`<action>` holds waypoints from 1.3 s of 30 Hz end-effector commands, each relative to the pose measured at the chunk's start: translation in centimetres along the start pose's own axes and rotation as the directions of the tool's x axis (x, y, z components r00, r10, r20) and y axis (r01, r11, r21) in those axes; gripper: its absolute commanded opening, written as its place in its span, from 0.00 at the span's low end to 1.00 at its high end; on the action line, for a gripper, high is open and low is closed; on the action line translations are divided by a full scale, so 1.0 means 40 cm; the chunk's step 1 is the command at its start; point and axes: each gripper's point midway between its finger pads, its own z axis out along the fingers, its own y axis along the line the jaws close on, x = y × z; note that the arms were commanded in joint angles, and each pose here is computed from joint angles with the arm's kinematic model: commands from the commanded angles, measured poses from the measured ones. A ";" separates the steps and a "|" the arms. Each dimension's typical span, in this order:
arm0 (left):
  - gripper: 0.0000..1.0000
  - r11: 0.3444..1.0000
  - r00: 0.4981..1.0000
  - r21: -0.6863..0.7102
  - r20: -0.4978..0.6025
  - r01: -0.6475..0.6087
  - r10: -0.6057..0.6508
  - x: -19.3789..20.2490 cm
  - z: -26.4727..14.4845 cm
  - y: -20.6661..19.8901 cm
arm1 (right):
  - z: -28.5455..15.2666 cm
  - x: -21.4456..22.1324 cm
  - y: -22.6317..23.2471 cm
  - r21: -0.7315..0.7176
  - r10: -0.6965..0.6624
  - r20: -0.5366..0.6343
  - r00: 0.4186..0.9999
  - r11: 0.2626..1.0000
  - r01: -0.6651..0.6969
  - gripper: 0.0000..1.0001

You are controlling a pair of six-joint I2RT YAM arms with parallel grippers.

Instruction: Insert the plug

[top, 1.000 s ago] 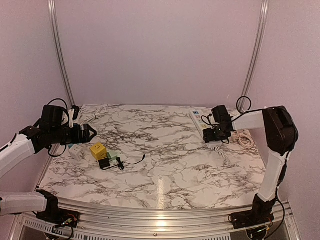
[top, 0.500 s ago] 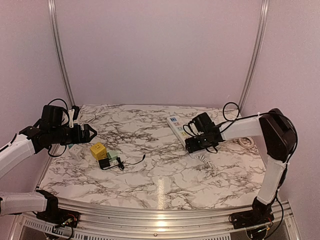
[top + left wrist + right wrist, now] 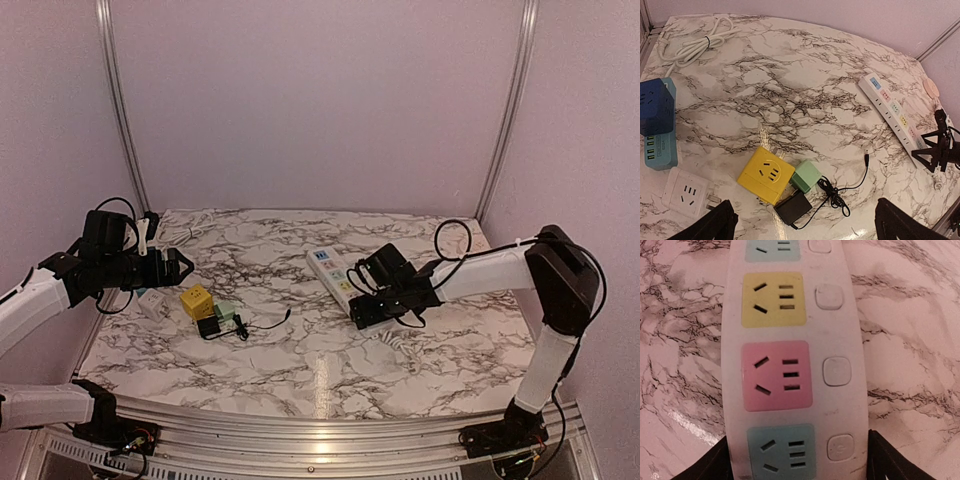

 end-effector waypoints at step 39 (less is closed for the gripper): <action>0.99 1.000 1.000 -0.027 0.014 0.004 -0.003 0.000 0.001 0.016 | -0.120 0.082 0.109 -0.085 -0.044 0.024 0.999 0.995 0.045 0.98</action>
